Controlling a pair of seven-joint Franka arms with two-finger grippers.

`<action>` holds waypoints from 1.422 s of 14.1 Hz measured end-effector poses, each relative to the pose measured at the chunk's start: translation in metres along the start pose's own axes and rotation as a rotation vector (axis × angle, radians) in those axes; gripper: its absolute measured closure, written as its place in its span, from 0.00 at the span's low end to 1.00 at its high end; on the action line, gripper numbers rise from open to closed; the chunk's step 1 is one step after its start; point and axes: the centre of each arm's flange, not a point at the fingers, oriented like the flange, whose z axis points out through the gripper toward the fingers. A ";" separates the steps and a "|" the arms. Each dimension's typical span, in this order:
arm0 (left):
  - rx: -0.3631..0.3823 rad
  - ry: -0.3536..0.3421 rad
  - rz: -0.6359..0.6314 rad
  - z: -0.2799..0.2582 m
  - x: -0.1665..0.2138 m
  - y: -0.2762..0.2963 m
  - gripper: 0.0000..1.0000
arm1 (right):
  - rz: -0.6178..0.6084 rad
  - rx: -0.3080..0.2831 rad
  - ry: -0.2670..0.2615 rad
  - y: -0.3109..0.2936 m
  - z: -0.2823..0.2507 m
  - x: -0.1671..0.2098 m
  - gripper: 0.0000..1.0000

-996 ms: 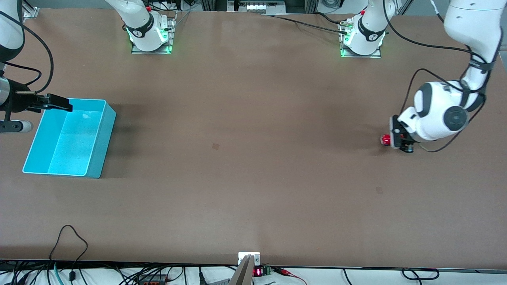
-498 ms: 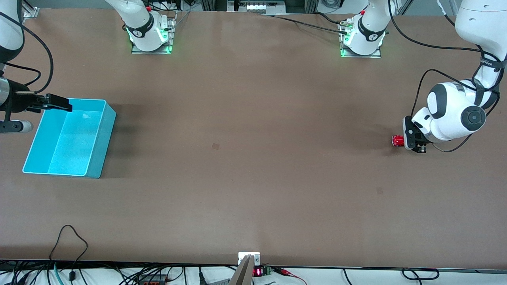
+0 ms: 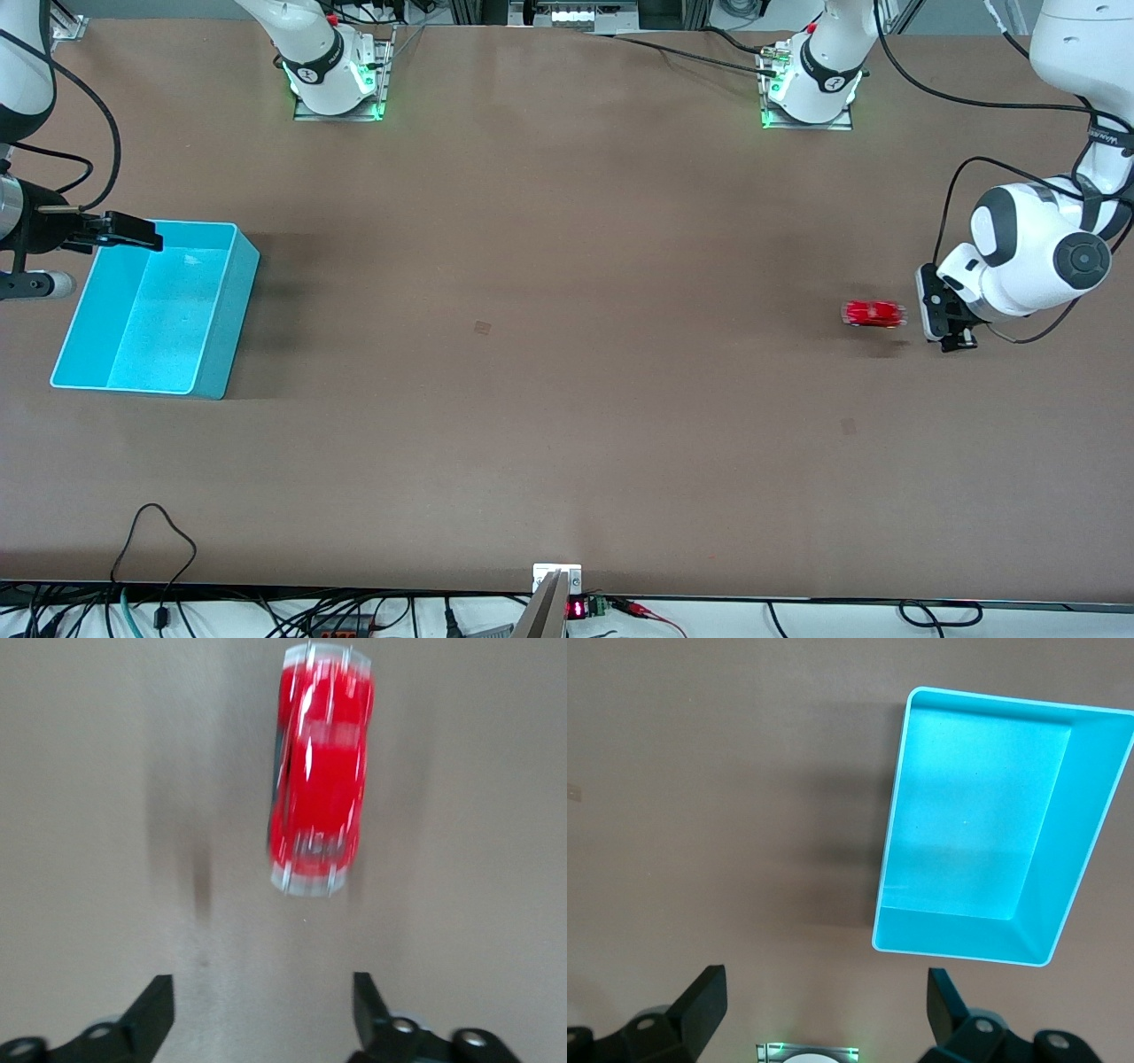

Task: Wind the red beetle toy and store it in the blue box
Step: 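Raise the left gripper away as the car rolls toward the box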

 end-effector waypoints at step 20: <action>-0.158 -0.038 -0.084 -0.130 0.082 -0.027 0.00 | 0.002 0.000 -0.002 0.001 0.001 0.000 0.00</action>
